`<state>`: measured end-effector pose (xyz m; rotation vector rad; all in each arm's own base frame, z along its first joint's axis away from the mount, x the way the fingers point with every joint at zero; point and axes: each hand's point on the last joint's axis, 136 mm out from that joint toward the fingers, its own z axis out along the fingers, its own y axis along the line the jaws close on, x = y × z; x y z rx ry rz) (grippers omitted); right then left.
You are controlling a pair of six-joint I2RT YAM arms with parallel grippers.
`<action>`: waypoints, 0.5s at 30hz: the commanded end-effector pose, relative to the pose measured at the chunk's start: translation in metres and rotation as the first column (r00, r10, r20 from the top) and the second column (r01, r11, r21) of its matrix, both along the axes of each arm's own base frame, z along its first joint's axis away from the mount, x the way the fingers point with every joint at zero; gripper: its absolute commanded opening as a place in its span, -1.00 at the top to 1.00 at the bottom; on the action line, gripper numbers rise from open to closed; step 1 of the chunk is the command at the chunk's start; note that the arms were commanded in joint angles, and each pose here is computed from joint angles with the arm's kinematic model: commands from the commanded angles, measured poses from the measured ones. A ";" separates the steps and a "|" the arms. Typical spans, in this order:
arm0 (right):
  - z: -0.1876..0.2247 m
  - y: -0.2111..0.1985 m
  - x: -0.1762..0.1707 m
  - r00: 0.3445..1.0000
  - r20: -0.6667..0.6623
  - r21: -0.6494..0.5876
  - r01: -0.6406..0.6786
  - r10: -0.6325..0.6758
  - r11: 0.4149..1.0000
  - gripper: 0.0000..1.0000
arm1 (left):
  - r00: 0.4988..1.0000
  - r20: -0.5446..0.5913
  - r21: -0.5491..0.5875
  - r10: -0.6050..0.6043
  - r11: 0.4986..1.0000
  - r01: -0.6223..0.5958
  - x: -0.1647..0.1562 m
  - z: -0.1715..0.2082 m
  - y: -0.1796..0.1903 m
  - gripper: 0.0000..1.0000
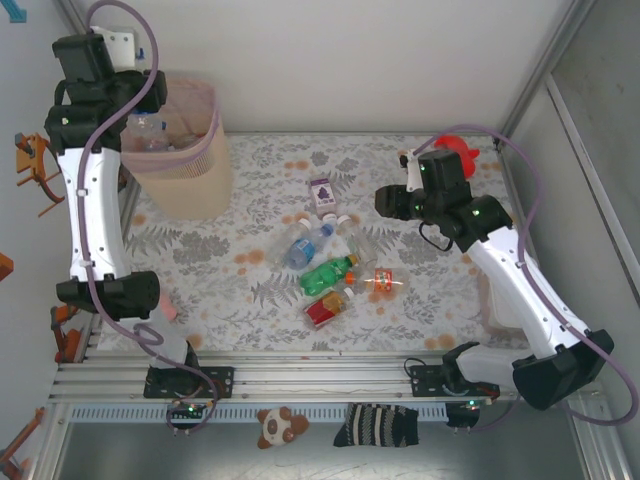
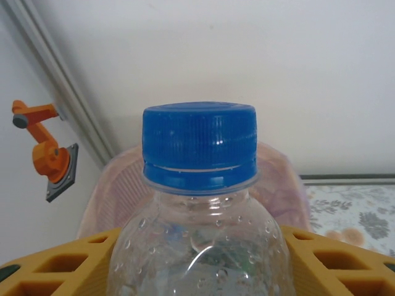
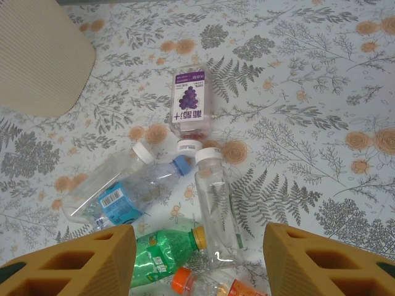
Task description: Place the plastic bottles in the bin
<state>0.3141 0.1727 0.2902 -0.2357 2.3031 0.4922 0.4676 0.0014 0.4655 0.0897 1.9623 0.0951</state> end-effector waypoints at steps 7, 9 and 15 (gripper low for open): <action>0.015 0.005 0.003 0.999 0.038 0.014 -0.008 0.008 1.000 -0.12 | 0.994 -0.109 0.044 0.012 0.999 -0.007 0.037 -0.050 0.021 -0.18; 0.014 0.005 0.003 0.999 0.034 0.014 -0.010 0.009 1.000 -0.12 | 0.990 -0.140 0.045 0.009 0.999 -0.002 0.045 -0.064 0.022 -0.18; 0.012 0.001 0.000 1.000 0.030 0.006 -0.001 0.001 1.000 -0.12 | 0.967 -0.256 0.043 0.000 0.999 0.011 0.065 -0.115 0.022 -0.16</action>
